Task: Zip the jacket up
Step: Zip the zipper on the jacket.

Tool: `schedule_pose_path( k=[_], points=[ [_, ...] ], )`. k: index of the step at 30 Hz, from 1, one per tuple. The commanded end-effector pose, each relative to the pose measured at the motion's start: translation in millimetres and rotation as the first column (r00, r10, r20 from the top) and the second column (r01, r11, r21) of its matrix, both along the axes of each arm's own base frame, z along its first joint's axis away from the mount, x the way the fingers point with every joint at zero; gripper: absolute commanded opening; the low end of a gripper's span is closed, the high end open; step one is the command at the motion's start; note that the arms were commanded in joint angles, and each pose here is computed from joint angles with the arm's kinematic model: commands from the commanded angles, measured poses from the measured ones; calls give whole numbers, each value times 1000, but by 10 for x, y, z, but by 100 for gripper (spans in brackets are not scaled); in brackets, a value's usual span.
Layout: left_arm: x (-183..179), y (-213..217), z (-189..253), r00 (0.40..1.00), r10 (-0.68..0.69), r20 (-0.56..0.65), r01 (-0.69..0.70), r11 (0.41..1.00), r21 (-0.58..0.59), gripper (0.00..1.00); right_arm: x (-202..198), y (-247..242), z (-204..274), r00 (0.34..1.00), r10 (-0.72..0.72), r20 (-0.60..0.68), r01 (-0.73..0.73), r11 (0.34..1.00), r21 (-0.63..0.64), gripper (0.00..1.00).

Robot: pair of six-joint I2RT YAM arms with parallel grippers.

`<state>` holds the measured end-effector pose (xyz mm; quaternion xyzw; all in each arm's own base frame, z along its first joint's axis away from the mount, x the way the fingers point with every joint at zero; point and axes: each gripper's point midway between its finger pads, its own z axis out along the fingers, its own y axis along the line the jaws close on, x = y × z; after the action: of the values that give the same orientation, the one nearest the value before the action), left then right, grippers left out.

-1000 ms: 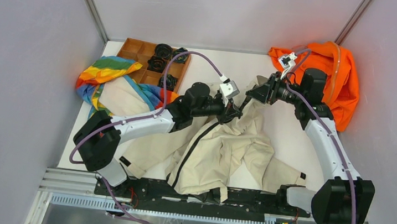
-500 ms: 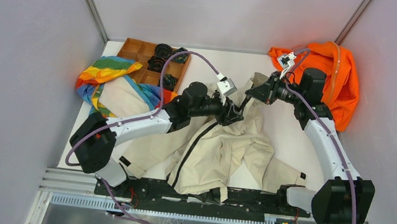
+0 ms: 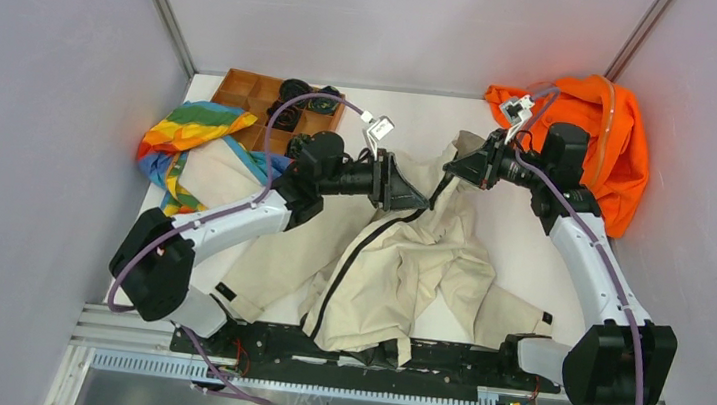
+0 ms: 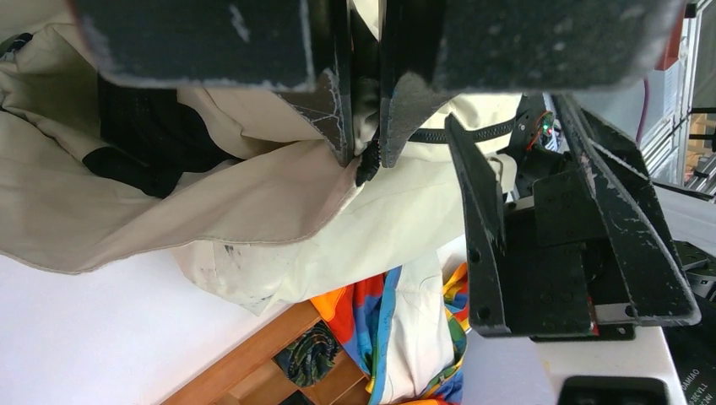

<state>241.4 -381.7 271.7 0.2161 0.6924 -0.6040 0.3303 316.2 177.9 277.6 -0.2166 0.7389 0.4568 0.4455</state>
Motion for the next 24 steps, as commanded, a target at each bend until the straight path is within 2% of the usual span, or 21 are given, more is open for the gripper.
schedule_pose_path(
  k=[1, 8, 15, 24],
  points=[
    [-217, -66, 208, 981, -119, -151, 109, 991, -73, 62, -37, 41, 305, 991, 39, 125, -40, 999, 5, 0],
    [-307, -166, 56, 956, -170, -240, 158, 985, -69, 60, -30, 54, 372, 987, 51, 149, -52, 999, 3, 0],
    [-156, -289, -234, 949, -150, -277, 156, 988, -3, 62, -64, 74, 410, 985, 69, 155, -71, 997, 12, 0],
    [76, -469, -250, 959, -155, -237, 161, 987, 4, 67, -113, 90, 426, 984, 81, 159, -85, 996, 19, 0]
  ],
)
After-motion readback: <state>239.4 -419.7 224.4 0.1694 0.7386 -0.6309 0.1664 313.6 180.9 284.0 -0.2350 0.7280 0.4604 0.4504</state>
